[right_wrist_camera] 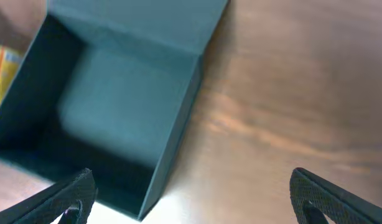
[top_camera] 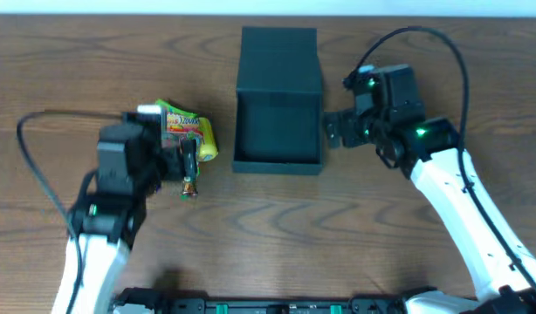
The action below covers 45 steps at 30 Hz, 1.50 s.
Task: Pack container
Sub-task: 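Raise the right gripper aside and move the left gripper to the snacks, then grasp the blue wrapped bar with the left gripper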
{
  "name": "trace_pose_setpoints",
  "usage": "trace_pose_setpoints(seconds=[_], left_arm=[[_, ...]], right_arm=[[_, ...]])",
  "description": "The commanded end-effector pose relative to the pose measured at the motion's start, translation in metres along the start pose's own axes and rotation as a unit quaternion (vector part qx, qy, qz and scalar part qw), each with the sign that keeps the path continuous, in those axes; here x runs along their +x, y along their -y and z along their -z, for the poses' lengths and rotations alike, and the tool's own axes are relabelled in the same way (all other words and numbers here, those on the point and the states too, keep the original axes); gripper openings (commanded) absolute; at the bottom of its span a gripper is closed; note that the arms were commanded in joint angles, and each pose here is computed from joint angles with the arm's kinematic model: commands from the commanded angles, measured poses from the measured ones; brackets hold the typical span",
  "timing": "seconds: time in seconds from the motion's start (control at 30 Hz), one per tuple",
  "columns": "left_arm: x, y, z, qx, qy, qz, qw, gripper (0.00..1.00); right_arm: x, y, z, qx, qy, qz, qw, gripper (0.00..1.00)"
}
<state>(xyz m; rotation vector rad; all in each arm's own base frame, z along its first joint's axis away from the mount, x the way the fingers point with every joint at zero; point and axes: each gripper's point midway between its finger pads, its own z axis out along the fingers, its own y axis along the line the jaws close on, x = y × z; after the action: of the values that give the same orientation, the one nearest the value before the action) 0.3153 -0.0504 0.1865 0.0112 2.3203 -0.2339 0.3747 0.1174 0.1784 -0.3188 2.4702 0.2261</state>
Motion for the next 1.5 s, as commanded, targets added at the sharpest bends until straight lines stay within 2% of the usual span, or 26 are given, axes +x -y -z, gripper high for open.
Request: trace_pose_setpoints(seconds=[0.0,0.1,0.23,0.33,0.53,0.73,0.83,1.27,1.47], left_arm=[[-0.008,-0.006,-0.016,-0.016,-0.013,-0.014,1.0,0.95],[-0.008,-0.005,-0.025,-0.012,-0.018,-0.013,1.0,0.95],[-0.018,0.01,-0.026,0.033,0.002,-0.015,0.999,0.95],[-0.02,0.009,-0.028,0.028,0.004,-0.016,0.999,0.95],[0.002,-0.016,-0.059,-0.032,-0.047,-0.012,0.998,0.95],[0.026,-0.022,-0.082,-0.04,-0.096,-0.009,0.995,0.95],[0.026,-0.026,-0.082,-0.053,-0.096,-0.01,0.994,0.95],[0.02,-0.074,-0.073,-0.192,-0.085,-0.031,0.977,0.96],[0.0,-0.084,-0.059,-0.223,-0.057,-0.028,0.973,0.96]], right_arm=[[-0.009,0.017,0.006,0.014,0.02,-0.009,1.0,0.99],[-0.013,0.03,0.007,0.024,0.027,-0.018,0.999,0.99],[-0.012,0.045,0.009,0.036,0.028,-0.033,0.998,0.99],[-0.013,0.053,0.01,0.042,0.031,-0.041,0.998,0.99],[-0.021,0.057,0.011,0.046,0.048,-0.042,0.997,0.99],[-0.025,0.058,0.012,0.046,0.057,-0.041,0.996,0.99],[-0.03,0.058,0.012,0.047,0.066,-0.041,0.996,0.99],[-0.035,0.059,0.013,0.047,0.078,-0.039,0.995,0.99],[-0.035,0.059,0.013,0.047,0.078,-0.039,0.995,0.99]])
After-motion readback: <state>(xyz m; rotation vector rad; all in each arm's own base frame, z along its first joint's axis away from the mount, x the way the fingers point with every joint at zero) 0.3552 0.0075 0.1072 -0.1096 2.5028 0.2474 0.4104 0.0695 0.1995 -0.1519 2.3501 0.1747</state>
